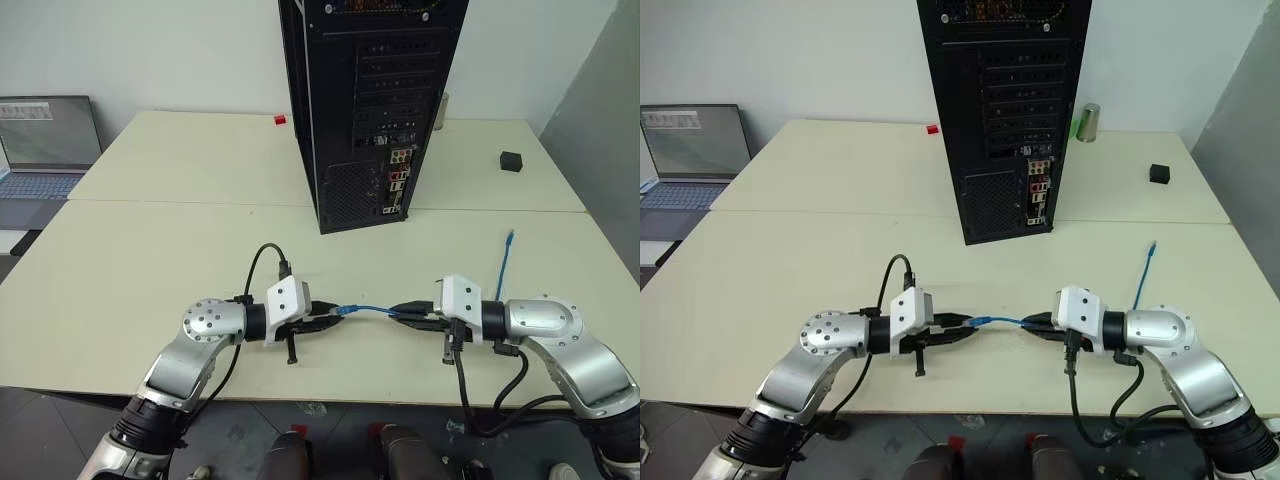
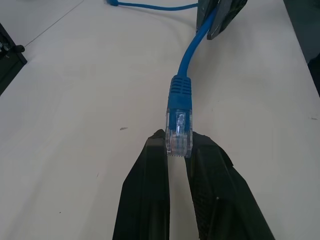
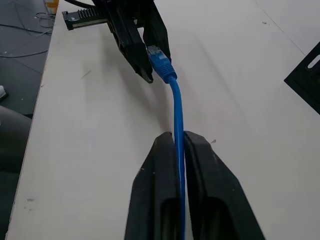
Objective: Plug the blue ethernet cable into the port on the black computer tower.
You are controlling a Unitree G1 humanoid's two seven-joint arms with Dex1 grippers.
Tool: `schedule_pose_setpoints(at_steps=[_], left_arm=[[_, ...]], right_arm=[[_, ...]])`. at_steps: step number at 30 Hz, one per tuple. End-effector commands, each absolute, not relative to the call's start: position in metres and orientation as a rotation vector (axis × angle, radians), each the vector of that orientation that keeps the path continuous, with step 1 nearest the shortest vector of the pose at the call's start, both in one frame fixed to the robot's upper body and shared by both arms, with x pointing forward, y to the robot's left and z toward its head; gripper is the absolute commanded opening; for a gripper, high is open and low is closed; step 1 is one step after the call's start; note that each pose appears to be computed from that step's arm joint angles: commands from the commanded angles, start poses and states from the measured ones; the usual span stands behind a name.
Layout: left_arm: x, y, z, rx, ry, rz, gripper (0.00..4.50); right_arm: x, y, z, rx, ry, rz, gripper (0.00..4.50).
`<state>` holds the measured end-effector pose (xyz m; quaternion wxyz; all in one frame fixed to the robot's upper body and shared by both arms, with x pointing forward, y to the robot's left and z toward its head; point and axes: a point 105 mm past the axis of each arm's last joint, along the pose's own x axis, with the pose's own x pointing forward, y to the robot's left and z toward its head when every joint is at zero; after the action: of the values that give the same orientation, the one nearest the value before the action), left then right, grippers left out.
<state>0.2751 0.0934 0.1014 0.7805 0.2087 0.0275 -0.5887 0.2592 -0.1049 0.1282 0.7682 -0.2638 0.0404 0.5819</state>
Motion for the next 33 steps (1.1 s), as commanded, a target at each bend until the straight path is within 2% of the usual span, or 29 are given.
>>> schedule_pose_setpoints(at_steps=[1,4,6,8,11,12,15,20,33], left_arm=[[0.267,0.091,0.104,0.522,0.01,-1.297,0.27],[0.262,0.089,0.104,0.577,-0.037,-1.301,0.27],[0.259,0.088,0.104,0.628,-0.083,-1.295,0.26],[0.257,0.086,0.105,0.721,-0.175,-1.269,0.26],[0.255,0.084,0.107,0.792,-0.267,-1.233,0.26],[0.255,0.085,0.112,0.849,-0.364,-1.174,0.26],[0.249,0.087,0.121,1.017,-0.605,-1.068,0.26],[0.248,0.087,0.134,1.118,-0.823,-0.964,0.26],[0.259,0.092,0.142,1.181,-0.871,-0.843,0.26]], right_arm=[[0.257,-0.109,0.141,-0.605,0.075,1.297,1.37],[0.257,-0.123,0.148,-0.577,0.138,1.307,2.09],[0.255,-0.127,0.153,-0.478,0.176,1.313,2.56],[0.252,-0.126,0.161,-0.34,0.193,1.315,3.06],[0.251,-0.122,0.167,-0.261,0.191,1.306,3.78],[0.253,-0.115,0.169,-0.191,0.17,1.299,4.08],[0.255,-0.1,0.171,-0.089,0.151,1.297,4.08],[0.26,-0.085,0.169,-0.08,0.162,1.32,4.08],[0.255,-0.056,0.169,-0.006,0.156,1.391,4.08]])
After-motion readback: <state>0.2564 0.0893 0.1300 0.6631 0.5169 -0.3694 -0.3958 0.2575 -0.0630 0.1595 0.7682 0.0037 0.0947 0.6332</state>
